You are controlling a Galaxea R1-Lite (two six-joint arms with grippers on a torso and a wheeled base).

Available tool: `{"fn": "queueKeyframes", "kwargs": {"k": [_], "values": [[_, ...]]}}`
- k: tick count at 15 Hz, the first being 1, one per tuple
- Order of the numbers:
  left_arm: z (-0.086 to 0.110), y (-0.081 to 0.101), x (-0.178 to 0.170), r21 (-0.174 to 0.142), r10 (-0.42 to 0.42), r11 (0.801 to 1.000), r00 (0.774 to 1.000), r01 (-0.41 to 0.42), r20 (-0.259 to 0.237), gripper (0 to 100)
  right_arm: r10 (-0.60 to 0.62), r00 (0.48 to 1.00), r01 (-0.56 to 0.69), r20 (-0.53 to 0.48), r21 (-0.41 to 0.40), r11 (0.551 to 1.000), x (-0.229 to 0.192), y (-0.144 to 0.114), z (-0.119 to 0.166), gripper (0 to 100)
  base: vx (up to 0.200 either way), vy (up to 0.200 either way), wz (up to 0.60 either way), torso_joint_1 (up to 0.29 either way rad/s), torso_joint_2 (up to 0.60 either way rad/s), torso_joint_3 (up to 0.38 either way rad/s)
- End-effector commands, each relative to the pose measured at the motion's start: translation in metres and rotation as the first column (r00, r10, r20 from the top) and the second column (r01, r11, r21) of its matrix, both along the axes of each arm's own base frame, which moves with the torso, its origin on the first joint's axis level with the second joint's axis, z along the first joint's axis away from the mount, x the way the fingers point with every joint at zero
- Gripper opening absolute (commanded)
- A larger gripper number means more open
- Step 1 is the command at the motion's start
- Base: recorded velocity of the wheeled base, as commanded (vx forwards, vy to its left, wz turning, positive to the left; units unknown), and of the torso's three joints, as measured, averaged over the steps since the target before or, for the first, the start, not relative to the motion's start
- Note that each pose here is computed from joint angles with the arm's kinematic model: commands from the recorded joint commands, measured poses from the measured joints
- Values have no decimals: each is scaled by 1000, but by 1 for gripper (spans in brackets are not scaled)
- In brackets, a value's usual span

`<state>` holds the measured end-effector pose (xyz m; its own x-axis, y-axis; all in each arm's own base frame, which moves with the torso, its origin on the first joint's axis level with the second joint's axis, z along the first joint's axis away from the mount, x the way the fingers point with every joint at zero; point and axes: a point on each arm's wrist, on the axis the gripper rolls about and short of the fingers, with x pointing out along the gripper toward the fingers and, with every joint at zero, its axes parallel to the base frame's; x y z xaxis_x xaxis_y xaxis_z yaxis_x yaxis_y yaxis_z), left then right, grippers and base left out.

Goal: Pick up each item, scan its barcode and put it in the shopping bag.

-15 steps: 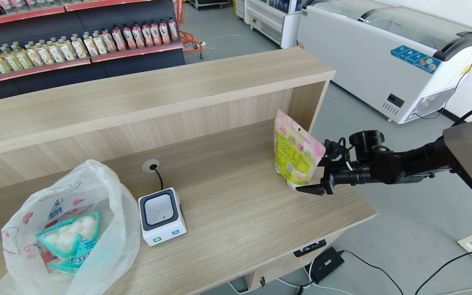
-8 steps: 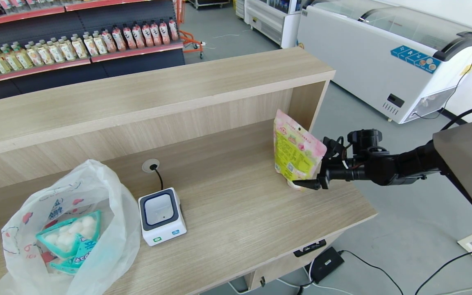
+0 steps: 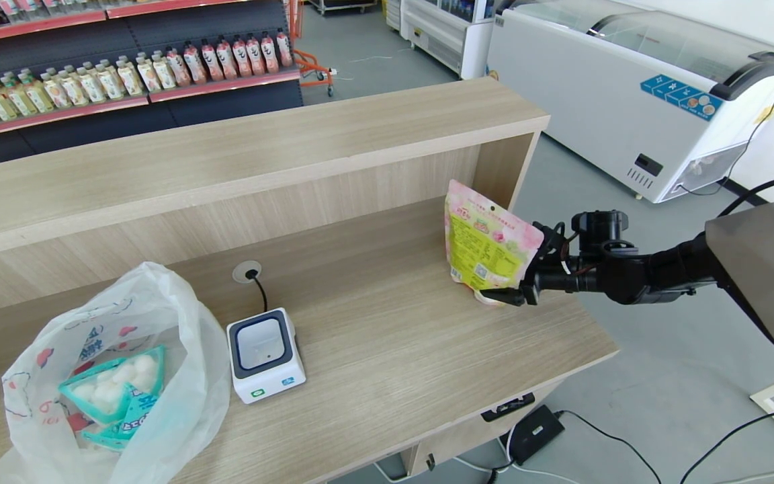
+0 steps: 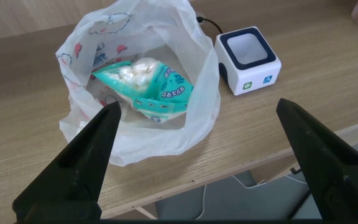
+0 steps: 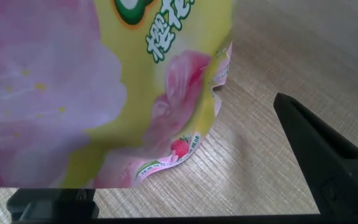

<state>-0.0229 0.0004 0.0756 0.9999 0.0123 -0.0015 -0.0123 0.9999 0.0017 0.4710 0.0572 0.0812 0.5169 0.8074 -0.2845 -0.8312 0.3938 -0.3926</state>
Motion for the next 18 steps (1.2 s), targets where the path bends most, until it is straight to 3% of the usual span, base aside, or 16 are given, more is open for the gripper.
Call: {"fn": "queueKeyframes", "kwargs": {"k": [1,9,10,18], "values": [[0,0,0,0,0,1000,1000,0,0,100,0,1000,0,-6,0,1000,1,0,-3,100,0,0,0,0,0,0],[0,0,0,0,0,1000,1000,0,0,100,1,1000,-1,6,12,1000,17,-4,-15,100,0,0,0,0,0,0],[0,0,0,0,0,1000,1000,0,0,100,17,1000,-17,4,21,1000,19,-3,-16,0,0,0,0,0,0,0],[0,0,0,0,0,1000,1000,0,0,100,21,1000,-22,11,27,999,22,-3,-16,0,0,0,0,0,0,0]]}}
